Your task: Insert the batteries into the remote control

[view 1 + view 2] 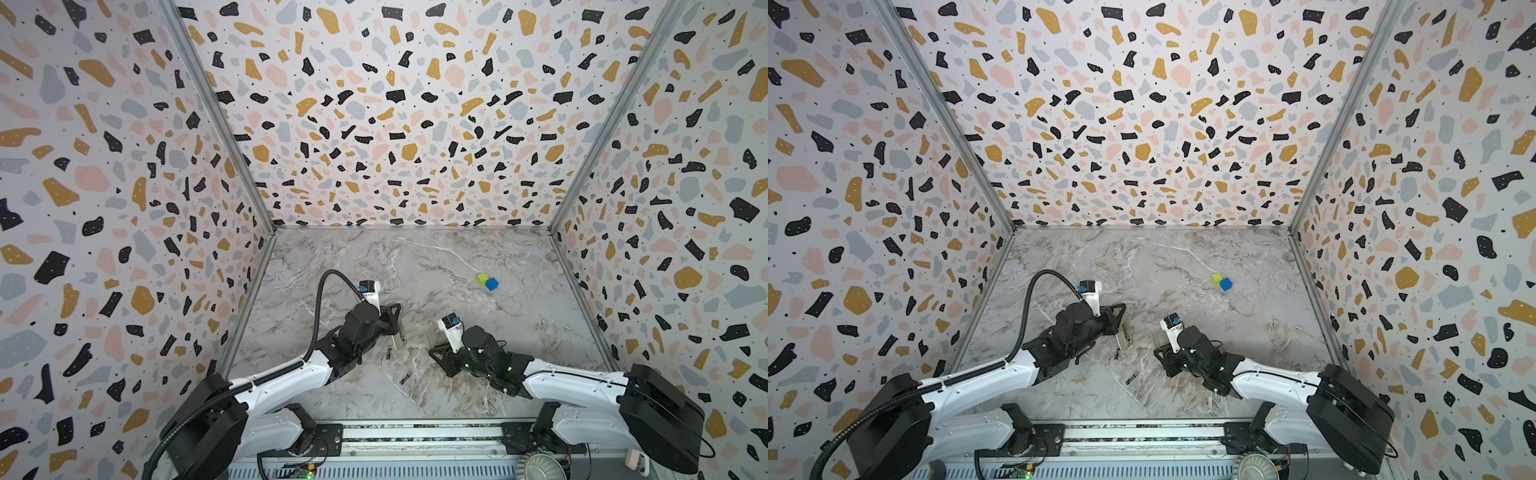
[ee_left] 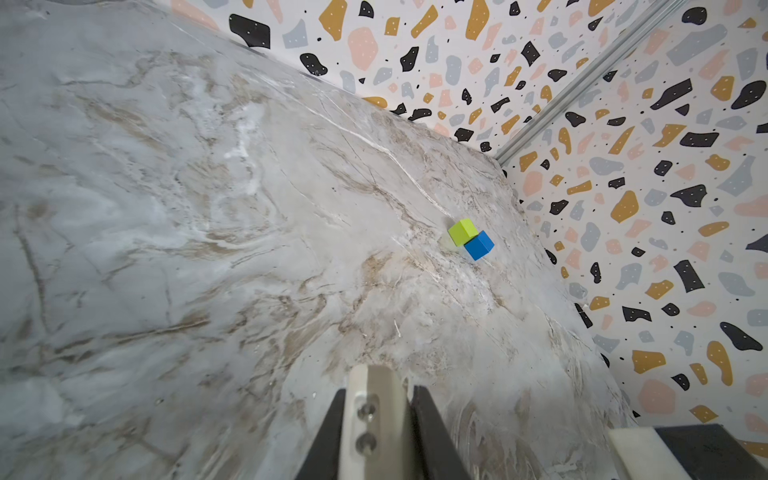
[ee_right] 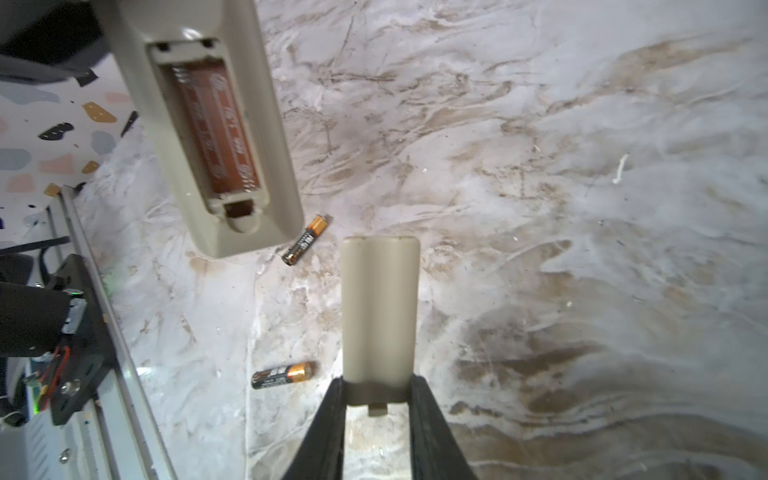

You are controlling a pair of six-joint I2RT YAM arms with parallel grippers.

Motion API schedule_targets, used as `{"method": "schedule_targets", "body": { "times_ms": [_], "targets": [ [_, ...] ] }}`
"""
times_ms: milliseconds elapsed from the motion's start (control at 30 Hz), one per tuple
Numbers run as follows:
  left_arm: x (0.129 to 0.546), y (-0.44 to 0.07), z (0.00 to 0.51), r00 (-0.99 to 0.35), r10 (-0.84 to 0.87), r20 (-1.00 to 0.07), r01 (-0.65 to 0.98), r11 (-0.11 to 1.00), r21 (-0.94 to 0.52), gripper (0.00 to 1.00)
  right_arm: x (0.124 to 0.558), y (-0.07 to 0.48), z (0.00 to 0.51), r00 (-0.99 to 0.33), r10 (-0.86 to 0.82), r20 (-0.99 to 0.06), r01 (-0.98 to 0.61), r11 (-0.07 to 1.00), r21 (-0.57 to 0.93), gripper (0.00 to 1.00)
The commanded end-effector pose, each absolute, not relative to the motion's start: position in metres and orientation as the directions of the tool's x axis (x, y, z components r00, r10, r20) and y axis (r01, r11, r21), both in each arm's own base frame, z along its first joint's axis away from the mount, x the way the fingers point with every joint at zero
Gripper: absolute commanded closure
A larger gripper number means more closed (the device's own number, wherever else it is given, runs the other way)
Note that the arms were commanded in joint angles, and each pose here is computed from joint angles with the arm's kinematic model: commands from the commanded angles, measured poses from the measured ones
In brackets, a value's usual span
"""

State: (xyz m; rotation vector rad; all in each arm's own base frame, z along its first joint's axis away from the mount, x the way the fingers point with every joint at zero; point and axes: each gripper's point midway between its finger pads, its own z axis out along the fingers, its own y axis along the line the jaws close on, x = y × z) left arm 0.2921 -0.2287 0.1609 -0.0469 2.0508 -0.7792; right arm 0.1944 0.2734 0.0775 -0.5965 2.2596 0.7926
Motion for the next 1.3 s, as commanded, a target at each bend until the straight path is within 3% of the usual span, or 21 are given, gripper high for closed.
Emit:
{"method": "schedule_targets", "body": {
  "times_ms": [0,767,967,1267],
  "targets": [
    [0.288,-0.225,0.174,-0.557,-0.313,-0.769,0.314,0.778,-0.545,1.00,0.197,0.259,0.061,-0.691,-0.240,-0.682,-0.564,0.769,0.301,0.77],
    [0.271,-0.196,0.167,-0.544,-0.347,-0.764,0.310,0.763,-0.567,1.00,0.205,0.235,0.026,-0.725,-0.357,-0.589,-0.517,0.847,0.123,0.74],
    [0.268,-0.192,0.166,-0.541,-0.353,-0.764,0.304,0.764,-0.568,1.00,0.206,0.236,0.031,-0.719,-0.360,-0.595,-0.517,0.849,0.111,0.63],
    [0.267,-0.188,0.166,-0.538,-0.356,-0.764,0.297,0.768,-0.567,1.00,0.205,0.239,0.061,-0.680,-0.359,-0.639,-0.529,0.844,0.088,0.36]
  ]
}}
